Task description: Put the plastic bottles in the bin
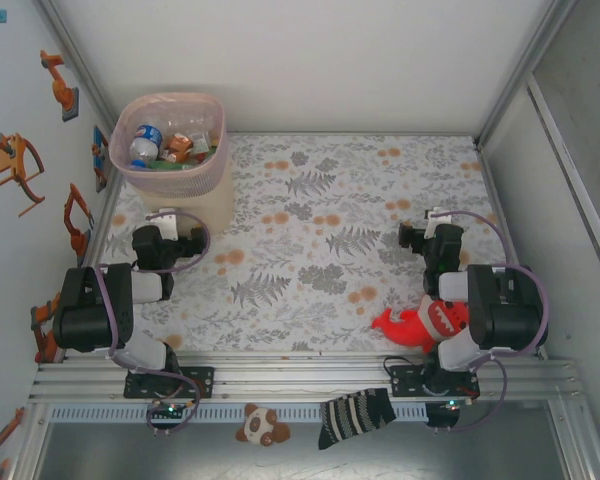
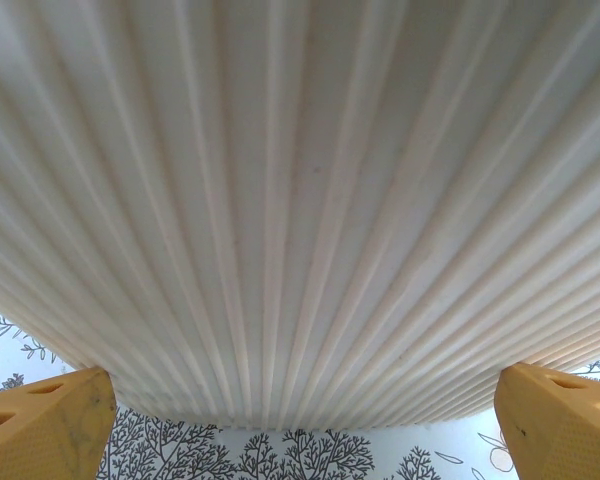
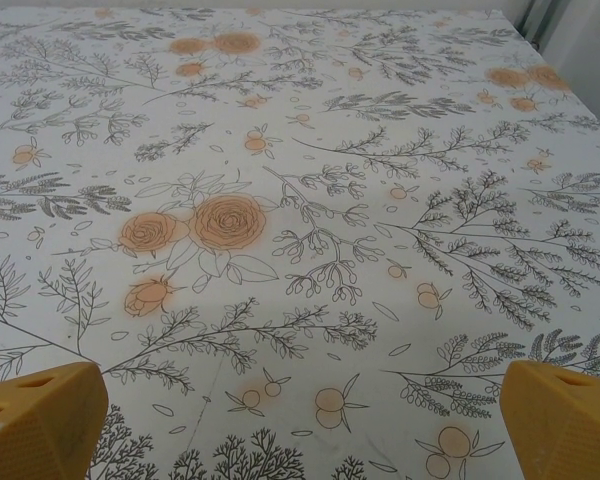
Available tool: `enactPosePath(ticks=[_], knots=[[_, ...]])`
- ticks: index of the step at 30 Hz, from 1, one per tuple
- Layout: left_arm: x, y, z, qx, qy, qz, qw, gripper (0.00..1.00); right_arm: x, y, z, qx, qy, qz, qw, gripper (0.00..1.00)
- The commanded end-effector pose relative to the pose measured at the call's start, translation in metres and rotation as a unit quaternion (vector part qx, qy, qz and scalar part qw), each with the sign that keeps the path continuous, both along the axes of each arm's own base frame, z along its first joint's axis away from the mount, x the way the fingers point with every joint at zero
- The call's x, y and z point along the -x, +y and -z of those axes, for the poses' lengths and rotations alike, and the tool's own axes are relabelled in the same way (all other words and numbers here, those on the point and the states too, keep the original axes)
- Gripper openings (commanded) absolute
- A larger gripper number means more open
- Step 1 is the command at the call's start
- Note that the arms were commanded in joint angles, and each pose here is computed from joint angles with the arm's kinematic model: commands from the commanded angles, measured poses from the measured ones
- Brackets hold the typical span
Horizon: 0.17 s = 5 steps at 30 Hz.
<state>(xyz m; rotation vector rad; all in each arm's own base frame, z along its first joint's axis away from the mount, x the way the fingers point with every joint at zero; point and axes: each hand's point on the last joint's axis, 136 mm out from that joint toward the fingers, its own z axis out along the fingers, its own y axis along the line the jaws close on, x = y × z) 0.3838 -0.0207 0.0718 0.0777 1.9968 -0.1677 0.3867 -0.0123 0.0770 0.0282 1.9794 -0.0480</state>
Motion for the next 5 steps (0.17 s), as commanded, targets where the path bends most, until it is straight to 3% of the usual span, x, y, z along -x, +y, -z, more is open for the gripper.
enactPosePath(ticks=[1,5], knots=[[-0.0083,-0.0005,-0.0133,-0.005,-0.02,0.0,1.0,0.97,-0.008,-0.0061,-0.0095,-0.008,-0.014,0.013,1.0,0.99],[-0.0085,-0.0006,-0.0138,-0.005,-0.021,0.0,1.0,0.97,-0.0085,-0.0078,-0.0099,-0.009,-0.014,0.016,1.0,0.99]])
